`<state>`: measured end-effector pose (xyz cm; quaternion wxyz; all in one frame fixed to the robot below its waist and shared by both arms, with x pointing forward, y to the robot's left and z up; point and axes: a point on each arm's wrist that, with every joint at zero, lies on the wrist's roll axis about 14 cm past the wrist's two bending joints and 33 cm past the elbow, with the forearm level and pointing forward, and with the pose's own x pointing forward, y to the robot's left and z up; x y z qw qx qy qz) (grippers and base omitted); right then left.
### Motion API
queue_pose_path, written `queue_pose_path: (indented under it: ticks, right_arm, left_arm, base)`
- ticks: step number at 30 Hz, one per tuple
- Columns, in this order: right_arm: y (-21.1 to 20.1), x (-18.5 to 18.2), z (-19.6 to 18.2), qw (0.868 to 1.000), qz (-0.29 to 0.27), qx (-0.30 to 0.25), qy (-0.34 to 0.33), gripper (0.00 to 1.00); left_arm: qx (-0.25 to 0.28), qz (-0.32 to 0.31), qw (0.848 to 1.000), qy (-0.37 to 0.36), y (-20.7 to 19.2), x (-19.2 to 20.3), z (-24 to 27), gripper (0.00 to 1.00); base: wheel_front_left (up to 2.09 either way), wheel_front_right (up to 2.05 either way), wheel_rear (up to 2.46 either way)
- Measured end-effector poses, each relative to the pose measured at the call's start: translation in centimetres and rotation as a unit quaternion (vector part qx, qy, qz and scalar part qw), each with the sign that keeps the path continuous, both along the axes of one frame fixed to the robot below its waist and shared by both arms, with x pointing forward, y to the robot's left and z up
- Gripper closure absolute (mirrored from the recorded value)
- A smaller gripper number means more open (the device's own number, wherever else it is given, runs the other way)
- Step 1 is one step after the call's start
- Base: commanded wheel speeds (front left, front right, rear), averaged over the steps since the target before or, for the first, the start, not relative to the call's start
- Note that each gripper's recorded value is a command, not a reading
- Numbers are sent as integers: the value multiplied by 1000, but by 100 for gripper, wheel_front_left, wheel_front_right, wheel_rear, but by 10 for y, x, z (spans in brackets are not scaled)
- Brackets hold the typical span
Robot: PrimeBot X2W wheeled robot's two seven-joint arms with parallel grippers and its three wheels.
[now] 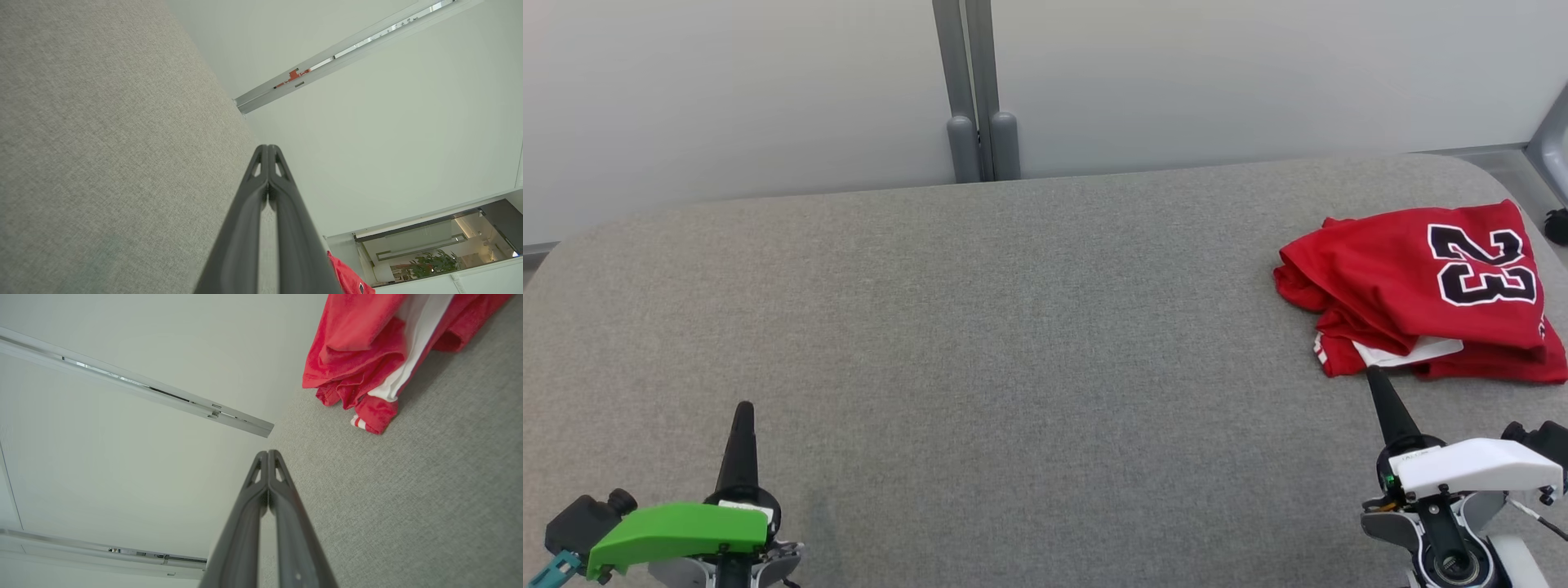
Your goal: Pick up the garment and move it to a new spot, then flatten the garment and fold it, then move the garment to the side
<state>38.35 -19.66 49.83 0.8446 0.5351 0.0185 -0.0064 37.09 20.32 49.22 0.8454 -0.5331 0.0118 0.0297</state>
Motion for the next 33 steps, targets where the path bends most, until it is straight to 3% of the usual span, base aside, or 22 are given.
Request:
queue_pose_path:
  ticks: [33]
  right_arm:
    - [-2, 3, 3, 990, -7, 142, -4, 100]
  left_arm:
    - [-141, -6, 990, -11, -2, 10, 6, 100]
  base:
    - [0, 0, 0]
